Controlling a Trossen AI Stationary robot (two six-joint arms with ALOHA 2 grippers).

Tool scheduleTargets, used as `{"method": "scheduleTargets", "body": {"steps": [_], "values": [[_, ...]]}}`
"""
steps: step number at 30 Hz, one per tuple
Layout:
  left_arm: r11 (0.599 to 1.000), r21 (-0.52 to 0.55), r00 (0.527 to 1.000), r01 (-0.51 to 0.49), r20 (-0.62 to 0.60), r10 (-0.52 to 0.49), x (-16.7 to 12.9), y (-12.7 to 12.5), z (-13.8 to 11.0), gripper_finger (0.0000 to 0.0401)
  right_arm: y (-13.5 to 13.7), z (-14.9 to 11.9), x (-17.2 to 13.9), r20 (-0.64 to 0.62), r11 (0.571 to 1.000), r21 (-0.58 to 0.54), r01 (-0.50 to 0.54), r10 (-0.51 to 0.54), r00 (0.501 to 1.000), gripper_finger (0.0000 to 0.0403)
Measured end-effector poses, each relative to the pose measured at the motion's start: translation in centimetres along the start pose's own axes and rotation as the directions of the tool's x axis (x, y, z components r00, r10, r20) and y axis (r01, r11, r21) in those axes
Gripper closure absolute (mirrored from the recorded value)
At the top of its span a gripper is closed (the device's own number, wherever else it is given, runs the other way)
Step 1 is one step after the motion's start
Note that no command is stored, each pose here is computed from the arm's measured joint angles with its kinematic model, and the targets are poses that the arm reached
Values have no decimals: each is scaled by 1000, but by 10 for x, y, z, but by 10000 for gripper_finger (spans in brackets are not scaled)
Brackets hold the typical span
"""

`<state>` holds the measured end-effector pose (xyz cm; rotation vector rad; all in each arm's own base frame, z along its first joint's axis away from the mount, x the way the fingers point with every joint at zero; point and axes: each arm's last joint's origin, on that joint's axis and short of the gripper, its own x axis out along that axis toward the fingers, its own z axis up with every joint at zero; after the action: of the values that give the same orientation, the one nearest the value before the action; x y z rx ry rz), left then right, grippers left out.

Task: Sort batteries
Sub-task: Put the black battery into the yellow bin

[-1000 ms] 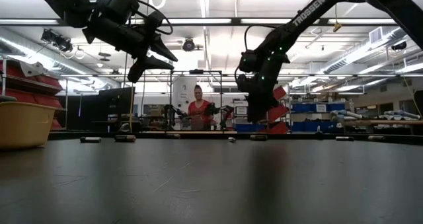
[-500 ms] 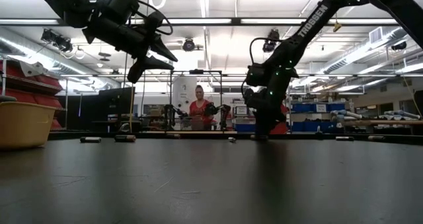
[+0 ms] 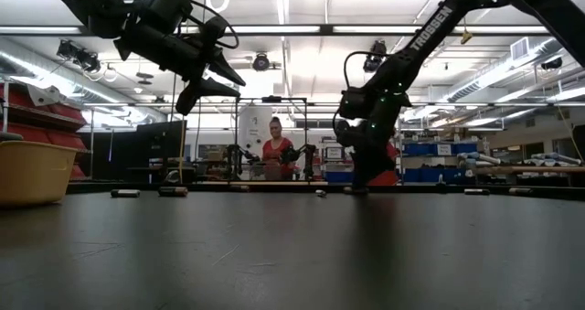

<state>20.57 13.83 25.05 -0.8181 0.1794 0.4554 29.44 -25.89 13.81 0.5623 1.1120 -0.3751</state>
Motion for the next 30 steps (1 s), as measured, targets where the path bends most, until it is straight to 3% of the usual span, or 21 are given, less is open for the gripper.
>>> {"method": "scheduleTargets", "body": {"steps": [18, 25, 30], "values": [[1000, 0, 1000, 0, -1, 0, 0, 0, 0, 277, 14, 42, -31, 126, 994, -108, -8, 22, 992, 396], [1000, -11, 1000, 4, -4, -4, 0, 0, 0, 277, -1, 43, -26, 231, 994, -107, 26, 0, 973, 312], [999, -32, 1000, 3, -4, -3, 0, 0, 0, 277, -19, 18, -8, 186, 998, -57, 34, -23, 982, 260]]}}
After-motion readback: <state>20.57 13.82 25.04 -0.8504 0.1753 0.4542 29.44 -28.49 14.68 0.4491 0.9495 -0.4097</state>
